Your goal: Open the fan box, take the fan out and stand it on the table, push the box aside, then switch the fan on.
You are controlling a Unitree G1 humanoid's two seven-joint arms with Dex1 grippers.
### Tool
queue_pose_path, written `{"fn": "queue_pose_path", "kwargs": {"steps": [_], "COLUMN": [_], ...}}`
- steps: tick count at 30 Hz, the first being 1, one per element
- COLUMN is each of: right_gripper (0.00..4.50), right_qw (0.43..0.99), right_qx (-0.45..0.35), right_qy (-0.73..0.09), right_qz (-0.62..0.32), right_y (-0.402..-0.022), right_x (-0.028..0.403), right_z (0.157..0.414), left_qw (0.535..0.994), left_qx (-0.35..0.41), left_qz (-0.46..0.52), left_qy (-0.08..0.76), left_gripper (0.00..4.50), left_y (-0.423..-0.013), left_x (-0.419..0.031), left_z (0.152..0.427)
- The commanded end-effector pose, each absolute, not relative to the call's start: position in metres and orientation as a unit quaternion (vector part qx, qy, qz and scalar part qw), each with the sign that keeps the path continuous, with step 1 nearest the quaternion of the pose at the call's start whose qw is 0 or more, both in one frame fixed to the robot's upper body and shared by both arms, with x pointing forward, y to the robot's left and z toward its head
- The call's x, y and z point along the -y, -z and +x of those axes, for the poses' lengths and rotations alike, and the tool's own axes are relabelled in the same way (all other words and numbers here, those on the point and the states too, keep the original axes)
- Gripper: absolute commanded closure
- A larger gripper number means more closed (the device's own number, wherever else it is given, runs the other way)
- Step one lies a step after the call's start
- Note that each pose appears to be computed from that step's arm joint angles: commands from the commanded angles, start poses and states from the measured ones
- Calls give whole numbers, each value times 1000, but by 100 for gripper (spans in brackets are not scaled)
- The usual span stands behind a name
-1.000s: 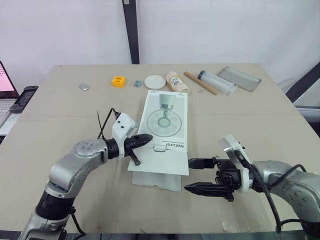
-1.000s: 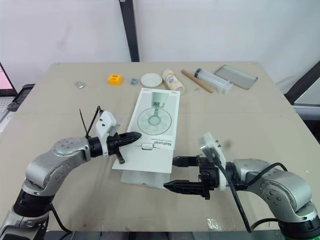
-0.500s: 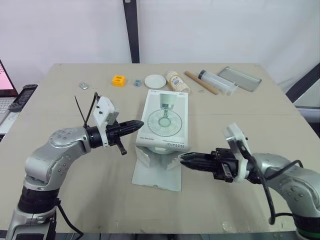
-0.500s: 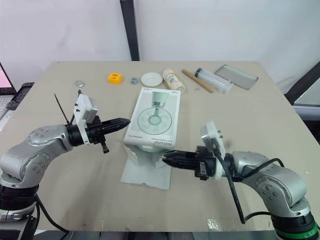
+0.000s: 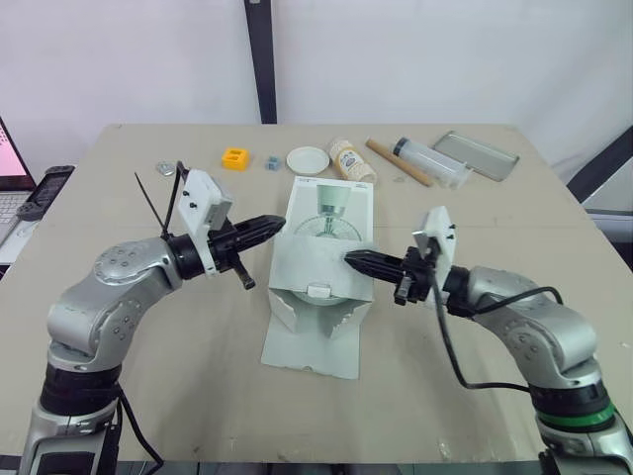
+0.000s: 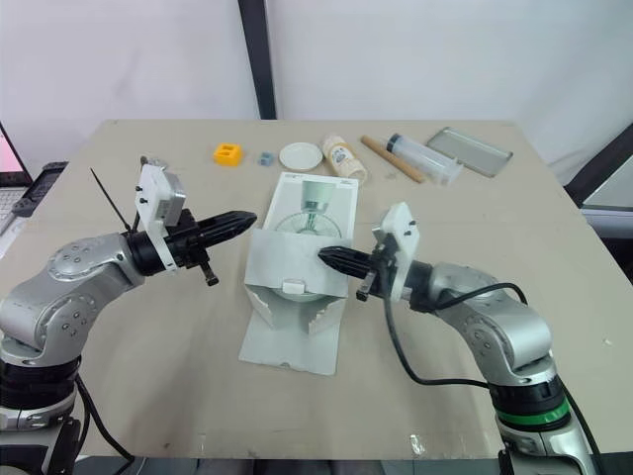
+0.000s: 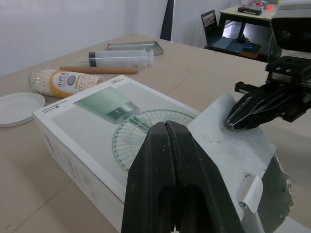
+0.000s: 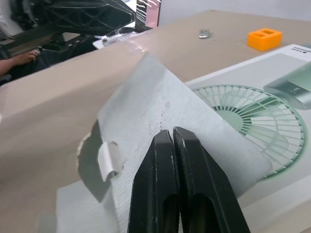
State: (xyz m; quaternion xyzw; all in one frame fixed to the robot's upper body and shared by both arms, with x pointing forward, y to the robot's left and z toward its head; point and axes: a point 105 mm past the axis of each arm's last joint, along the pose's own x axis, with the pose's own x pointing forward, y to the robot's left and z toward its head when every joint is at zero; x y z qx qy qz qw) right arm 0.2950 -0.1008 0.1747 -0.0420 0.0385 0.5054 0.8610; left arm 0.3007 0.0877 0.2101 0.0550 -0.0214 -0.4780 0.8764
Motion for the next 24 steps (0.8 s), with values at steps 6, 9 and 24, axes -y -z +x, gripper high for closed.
{"fn": "queue_pose_path", "kwargs": {"steps": [6,9,24], "right_gripper": [444,444,444], "right_qw": [860,861,804], "right_qx": [-29,-33,-72], "right_qy": [-499,-496,-577], "right_qz": [-105,-110,-126], "right_y": [-173,-171,-158], "right_x": [94,96,79], "right_z": [295,295,261], "left_qw": [890,894,897], "left_qx": [-12,-28,-58], "left_qz": [56,54,64], "left_qy": [453,445,433], "left_gripper": [450,450,450], "left_y": [-172,-161,-144], "left_x": [-66,-66,-66], "left_z": [302,304,309]}}
